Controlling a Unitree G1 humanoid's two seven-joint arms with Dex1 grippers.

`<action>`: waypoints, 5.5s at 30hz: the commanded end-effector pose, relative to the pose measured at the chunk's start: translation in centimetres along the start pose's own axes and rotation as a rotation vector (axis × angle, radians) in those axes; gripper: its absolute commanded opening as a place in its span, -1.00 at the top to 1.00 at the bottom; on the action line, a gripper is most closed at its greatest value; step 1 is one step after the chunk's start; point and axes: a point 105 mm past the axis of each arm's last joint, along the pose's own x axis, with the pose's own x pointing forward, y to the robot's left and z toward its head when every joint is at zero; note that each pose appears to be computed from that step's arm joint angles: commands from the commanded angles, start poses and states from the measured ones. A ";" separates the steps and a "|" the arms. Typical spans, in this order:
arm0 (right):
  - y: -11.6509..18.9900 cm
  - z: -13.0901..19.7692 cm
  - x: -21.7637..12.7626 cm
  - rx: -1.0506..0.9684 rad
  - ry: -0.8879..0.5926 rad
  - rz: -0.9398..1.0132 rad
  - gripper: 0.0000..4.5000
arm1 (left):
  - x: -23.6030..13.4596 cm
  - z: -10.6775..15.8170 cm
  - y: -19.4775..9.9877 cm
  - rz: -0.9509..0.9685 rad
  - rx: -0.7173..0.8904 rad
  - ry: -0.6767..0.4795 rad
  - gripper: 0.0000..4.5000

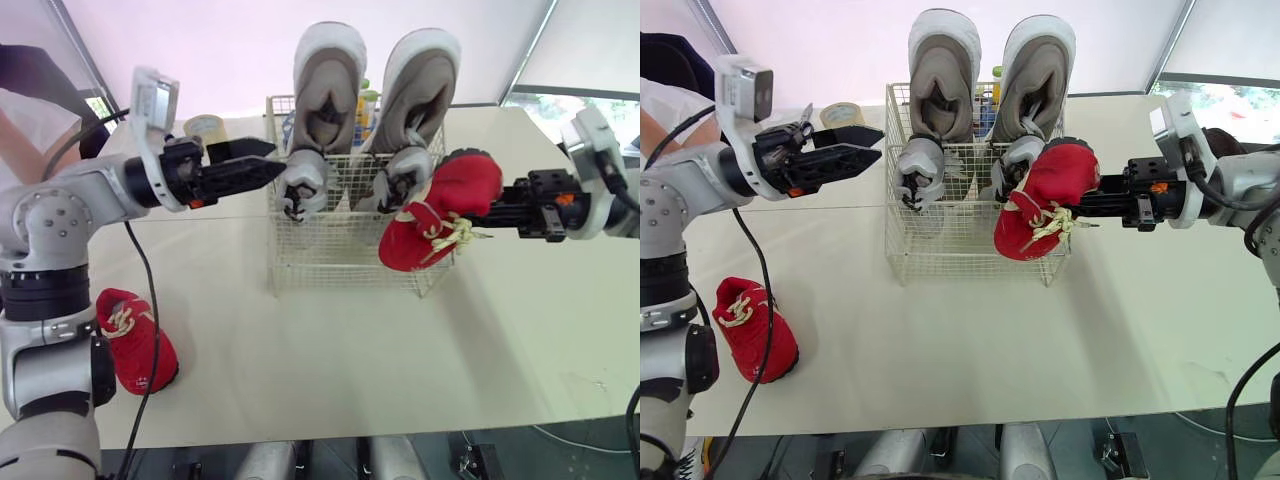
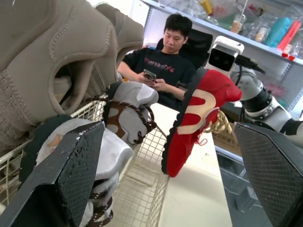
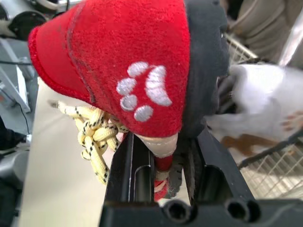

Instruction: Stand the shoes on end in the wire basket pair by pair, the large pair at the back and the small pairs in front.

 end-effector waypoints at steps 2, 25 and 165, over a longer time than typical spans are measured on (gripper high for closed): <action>-1.4 -1.2 0.2 -0.035 0.013 -0.040 0.85 | 0.0 0.8 -0.7 -0.004 0.053 -0.020 -0.99; -0.7 -4.3 2.4 -0.021 0.051 -0.003 0.85 | 1.3 0.7 -1.1 -0.023 0.055 -0.031 -0.99; 1.4 5.3 2.6 -0.388 0.062 -0.096 -1.00 | 4.6 -4.1 -0.1 0.699 0.553 -0.364 0.97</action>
